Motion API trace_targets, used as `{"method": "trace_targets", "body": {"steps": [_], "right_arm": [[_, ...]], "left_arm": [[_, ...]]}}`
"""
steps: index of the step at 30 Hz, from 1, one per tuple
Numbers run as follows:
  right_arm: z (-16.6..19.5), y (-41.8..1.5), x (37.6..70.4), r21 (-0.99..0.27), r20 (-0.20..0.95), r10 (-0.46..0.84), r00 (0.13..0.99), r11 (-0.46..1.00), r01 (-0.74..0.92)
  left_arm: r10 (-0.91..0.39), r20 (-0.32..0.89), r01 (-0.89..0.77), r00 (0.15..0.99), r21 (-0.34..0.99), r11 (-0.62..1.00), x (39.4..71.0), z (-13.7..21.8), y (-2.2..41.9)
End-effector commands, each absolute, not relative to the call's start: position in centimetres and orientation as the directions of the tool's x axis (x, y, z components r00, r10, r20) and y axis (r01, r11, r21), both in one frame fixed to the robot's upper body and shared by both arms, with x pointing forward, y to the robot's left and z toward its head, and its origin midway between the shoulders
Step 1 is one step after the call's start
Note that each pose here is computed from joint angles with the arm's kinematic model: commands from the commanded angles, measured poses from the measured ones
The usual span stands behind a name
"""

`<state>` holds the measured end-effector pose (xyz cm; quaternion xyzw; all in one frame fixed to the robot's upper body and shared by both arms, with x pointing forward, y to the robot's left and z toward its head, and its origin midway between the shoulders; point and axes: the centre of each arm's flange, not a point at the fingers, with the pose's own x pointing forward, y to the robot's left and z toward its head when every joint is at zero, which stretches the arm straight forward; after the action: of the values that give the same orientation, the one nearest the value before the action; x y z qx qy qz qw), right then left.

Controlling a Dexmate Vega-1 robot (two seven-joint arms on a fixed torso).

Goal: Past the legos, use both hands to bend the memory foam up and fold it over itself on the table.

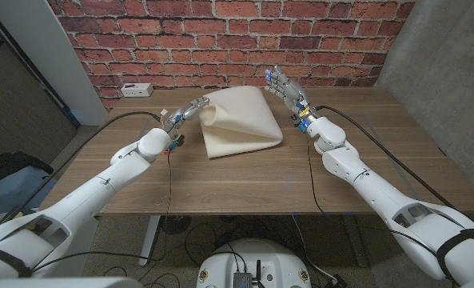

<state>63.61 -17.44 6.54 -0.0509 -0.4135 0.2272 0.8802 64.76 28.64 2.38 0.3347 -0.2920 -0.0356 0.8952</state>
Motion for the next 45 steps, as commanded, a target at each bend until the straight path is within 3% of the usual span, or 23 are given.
{"method": "trace_targets", "body": {"steps": [1, 31, 45], "right_arm": [[5.9, -18.5, 62.2, -0.255, 0.72, 0.39, 0.575, 0.918, -0.303], [2.1, -19.3, 55.6, -0.145, 0.729, 0.132, 0.672, 0.989, -0.037], [0.7, -20.8, 54.4, -0.012, 0.726, -0.079, 0.683, 0.992, 0.127]], "left_arm": [[-0.25, 0.553, -0.079, 0.795, 0.503, 0.86, 64.0, 2.2, 29.8], [-0.283, 0.653, -0.048, 0.702, 0.44, 0.897, 59.5, -0.1, 34.7], [-0.315, 0.649, -0.029, 0.693, 0.462, 0.887, 59.1, -0.3, 36.2]]}}
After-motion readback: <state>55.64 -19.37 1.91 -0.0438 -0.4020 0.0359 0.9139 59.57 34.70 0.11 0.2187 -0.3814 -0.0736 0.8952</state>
